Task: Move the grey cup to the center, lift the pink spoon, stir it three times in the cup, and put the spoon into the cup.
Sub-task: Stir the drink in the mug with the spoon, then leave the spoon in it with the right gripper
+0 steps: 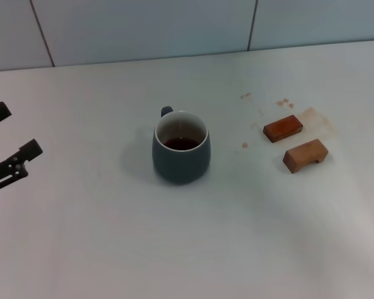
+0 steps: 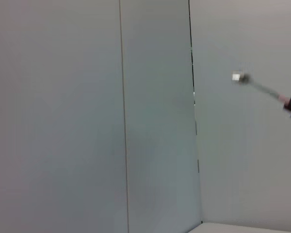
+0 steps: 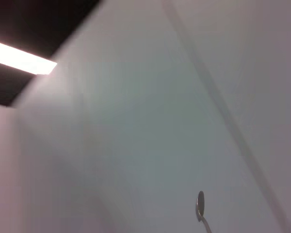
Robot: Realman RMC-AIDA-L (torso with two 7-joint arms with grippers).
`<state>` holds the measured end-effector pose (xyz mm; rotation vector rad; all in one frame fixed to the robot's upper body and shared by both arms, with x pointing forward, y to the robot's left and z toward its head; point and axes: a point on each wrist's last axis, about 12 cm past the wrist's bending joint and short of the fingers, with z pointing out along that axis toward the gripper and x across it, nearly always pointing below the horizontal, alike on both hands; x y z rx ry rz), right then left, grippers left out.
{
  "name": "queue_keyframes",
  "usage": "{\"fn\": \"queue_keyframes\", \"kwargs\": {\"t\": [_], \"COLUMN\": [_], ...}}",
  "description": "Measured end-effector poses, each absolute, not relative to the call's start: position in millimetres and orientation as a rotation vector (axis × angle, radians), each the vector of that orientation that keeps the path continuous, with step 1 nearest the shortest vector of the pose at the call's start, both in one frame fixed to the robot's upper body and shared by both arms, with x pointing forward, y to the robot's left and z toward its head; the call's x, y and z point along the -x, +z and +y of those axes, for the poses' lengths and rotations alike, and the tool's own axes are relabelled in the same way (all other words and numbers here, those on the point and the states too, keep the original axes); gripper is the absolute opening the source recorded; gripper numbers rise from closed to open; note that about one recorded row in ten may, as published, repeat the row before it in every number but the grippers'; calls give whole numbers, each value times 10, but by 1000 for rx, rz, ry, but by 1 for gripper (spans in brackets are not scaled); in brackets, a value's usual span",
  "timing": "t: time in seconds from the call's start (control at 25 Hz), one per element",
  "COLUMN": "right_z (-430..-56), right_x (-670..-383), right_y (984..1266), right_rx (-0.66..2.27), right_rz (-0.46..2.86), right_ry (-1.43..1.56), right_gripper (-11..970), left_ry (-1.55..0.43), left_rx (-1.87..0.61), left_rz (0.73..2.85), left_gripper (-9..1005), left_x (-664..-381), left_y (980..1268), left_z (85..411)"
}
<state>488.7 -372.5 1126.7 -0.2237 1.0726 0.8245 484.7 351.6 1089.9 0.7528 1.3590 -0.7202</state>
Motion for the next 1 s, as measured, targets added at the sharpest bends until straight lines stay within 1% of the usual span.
{"fn": "queue_keyframes", "kwargs": {"t": [0.12, 0.16, 0.2, 0.28, 0.32, 0.36, 0.4, 0.52, 0.56, 0.6, 0.72, 0.76, 0.8, 0.92, 0.96, 1.0], "right_z": [-3826, -3834, -3834, -3799, -3764, -3657, -3657, -3441, -3269, -3269, -3004, -2853, -2853, -2624, -2472, -2472], "right_x": [-5016, -5120, -5120, -5209, -5248, -5316, -5316, -5406, -5445, -5445, -5516, -5586, -5586, -5710, -5808, -5808], "right_y": [11671, 11940, 11940, 12181, 12295, 12500, 12500, 12753, 12894, 12894, 13057, 13132, 13132, 13180, 13175, 13175], "right_rx": [380, 485, 485, 579, 623, 712, 712, 819, 887, 887, 977, 1004, 1004, 1056, 1093, 1093], "right_rz": [1103, 1183, 1183, 1285, 1332, 1417, 1417, 1555, 1634, 1634, 1768, 1870, 1870, 2004, 2090, 2090], "right_ry": [932, 988, 988, 1012, 1016, 1017, 1017, 986, 951, 951, 885, 836, 836, 806, 788, 788], "right_gripper": [110, 110, 110, 110, 110, 110, 110, 110, 110, 110, 110, 110, 110, 111, 111, 111], "left_ry": [-723, -723, -723, -725, -725, -724, -723, -722, -724, -724, -726, -727, -727, -727, -729, -729], "left_rx": [-749, -749, -749, -743, -741, -740, -737, -737, -737, -737, -740, -743, -743, -760, -784, -784], "left_rz": [1360, 1360, 1360, 1355, 1353, 1352, 1351, 1351, 1350, 1350, 1352, 1357, 1357, 1377, 1400, 1400], "left_gripper": [847, 847, 847, 847, 847, 847, 847, 847, 847, 847, 847, 847, 847, 847, 847, 847], "left_x": [-4852, -4852, -4852, -4867, -4871, -4875, -4883, -4895, -4900, -4901, -4904, -4906, -4906, -4912, -4917, -4917], "left_y": [10888, 10888, 10888, 10884, 10885, 10886, 10887, 10887, 10888, 10888, 10884, 10878, 10878, 10856, 10831, 10831], "left_z": [3492, 3492, 3492, 3461, 3455, 3452, 3445, 3438, 3428, 3428, 3420, 3414, 3414, 3403, 3392, 3392]}}
